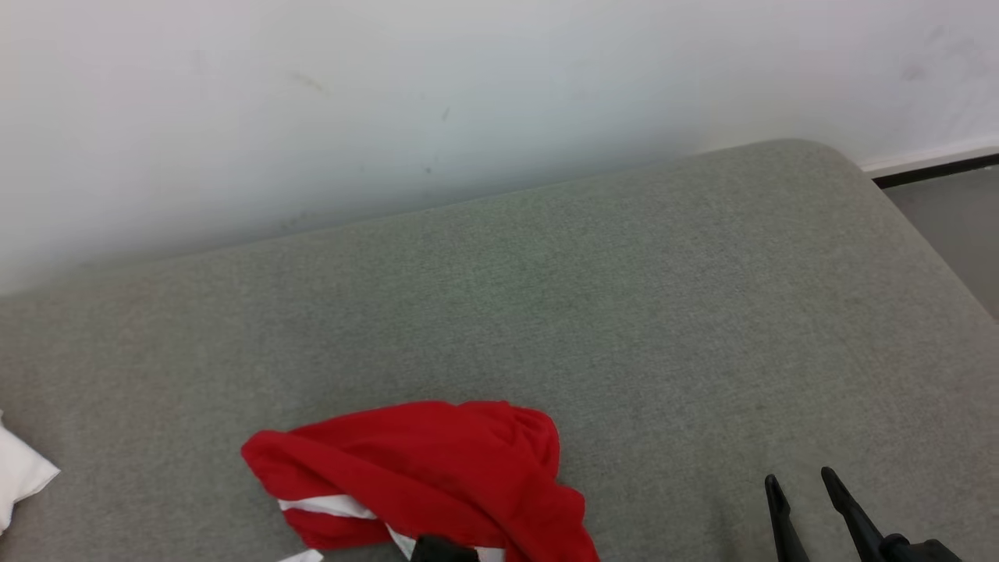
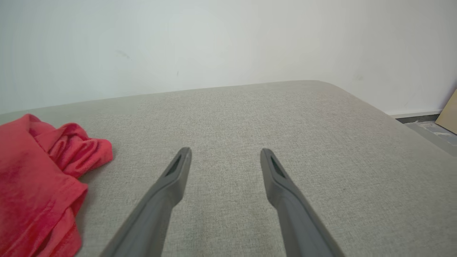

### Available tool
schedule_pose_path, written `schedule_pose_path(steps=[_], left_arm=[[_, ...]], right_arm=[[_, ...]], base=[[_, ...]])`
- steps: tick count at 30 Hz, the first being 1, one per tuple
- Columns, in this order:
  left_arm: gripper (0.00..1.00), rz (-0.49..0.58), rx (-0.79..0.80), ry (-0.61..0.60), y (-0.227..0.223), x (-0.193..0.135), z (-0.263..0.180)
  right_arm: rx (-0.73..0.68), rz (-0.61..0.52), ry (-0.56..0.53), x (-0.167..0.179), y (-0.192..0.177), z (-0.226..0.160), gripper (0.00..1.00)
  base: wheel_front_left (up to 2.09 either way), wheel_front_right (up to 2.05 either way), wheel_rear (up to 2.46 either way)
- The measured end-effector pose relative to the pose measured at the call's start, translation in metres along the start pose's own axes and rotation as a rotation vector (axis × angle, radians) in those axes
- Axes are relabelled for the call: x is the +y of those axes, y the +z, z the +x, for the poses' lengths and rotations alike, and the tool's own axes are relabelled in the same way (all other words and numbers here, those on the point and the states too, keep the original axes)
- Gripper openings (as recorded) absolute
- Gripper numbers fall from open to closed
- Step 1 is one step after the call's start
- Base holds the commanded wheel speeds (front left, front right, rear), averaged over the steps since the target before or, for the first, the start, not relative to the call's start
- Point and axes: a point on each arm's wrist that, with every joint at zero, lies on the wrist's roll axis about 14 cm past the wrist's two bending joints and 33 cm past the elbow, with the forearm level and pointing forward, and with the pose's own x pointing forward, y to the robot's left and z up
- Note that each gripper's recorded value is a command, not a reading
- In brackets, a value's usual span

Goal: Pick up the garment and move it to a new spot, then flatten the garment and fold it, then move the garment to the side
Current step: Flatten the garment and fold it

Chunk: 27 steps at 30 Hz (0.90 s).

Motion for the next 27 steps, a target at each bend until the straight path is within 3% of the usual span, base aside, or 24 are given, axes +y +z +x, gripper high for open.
schedule_pose_path(steps=[14,15,16,27], left_arm=[[1.00,0.022,0.171,0.022,-0.044,0.018,0.024],[0.31,0.019,0.167,0.025,-0.043,0.019,0.025],[0.00,0.015,0.159,0.025,-0.042,0.019,0.027],[0.00,0.006,0.118,-0.019,-0.023,0.013,0.031]], right_arm=[[0.015,0.005,-0.081,-0.020,-0.004,-0.008,1.00],[0.015,0.005,-0.082,-0.021,-0.003,-0.008,1.00],[0.015,0.005,-0.084,-0.021,-0.003,-0.007,1.00],[0.011,0.010,-0.096,-0.023,-0.003,-0.007,1.00]], base=[[0.00,0.00,0.00],[0.00,0.00,0.00],[0.00,0.00,0.00],[0.00,0.00,0.00]])
